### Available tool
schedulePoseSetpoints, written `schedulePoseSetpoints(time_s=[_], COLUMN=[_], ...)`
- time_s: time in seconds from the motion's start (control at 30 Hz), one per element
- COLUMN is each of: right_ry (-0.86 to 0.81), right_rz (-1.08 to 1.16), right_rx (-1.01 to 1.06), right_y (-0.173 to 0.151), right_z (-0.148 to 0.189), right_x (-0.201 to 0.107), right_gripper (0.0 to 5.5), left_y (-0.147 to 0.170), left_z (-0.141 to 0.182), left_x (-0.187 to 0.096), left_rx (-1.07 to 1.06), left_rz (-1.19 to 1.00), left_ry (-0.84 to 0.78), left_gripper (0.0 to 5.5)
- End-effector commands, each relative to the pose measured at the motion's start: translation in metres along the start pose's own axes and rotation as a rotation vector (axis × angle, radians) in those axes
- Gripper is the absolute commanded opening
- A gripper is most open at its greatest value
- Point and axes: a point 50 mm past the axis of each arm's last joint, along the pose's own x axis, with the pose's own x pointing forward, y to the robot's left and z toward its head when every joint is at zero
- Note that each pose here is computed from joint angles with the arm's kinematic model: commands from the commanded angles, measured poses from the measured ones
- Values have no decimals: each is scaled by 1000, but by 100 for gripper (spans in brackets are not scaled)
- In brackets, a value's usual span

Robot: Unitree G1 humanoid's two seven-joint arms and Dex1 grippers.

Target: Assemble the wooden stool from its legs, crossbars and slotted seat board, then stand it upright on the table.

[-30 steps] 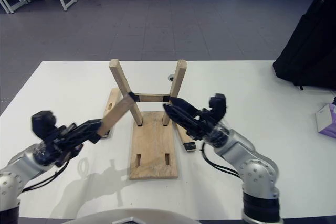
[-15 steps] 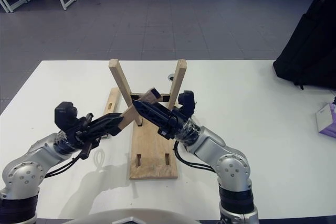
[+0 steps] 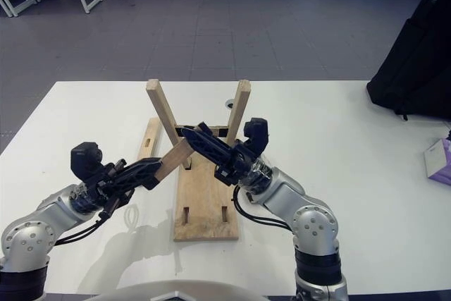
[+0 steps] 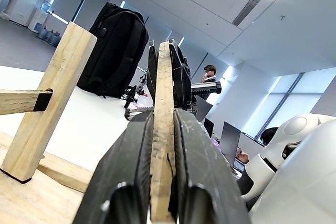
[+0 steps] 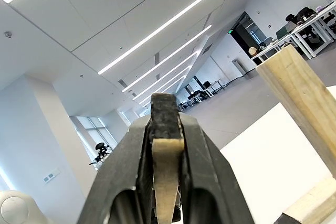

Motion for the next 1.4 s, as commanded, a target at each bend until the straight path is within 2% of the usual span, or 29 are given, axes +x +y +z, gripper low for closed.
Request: schedulePoseSetpoints(time_s=[0.03, 0.2, 0.3, 0.33, 0.43, 0.53, 0.67, 0.8, 0.97, 1.17, 1.4], right_ry=[-17, -57, -48, -1, 314, 290, 83, 9, 0, 1, 88], right_rz=[-10, -16, -70, -112, -320, -538, -756, -896, -1038, -1037, -1025], right_rx=[-65, -80, -127, -160, -275, -323, -405, -456, -448, -421, -454], right_y=[2, 3, 6, 6, -2, -19, -45, -54, -69, -77, -82], right_z=[10, 19, 28, 31, 24, 40, 61, 64, 61, 51, 34], right_x=[0, -3, -19, -28, -70, -89, -69, -58, -63, -55, -53], right_gripper=[40, 39, 39, 39, 39, 39, 39, 39, 39, 39, 39], left_y=[11, 21, 24, 24, 29, 35, 43, 45, 55, 65, 75], left_z=[-3, -6, -10, -11, -17, -25, -28, -27, -26, -29, -22], left_x=[-7, -10, -15, -18, -26, -24, -15, -9, -9, -5, -3], left_rx=[-23, -20, 10, 26, 114, 193, 278, 338, 387, 413, 486], left_rz=[102, 202, 257, 273, 399, 477, 536, 545, 604, 679, 772], left_ry=[20, 34, 51, 53, 76, 96, 151, 165, 171, 155, 96], left_gripper=[93, 170, 183, 183, 183, 183, 183, 183, 183, 183, 183])
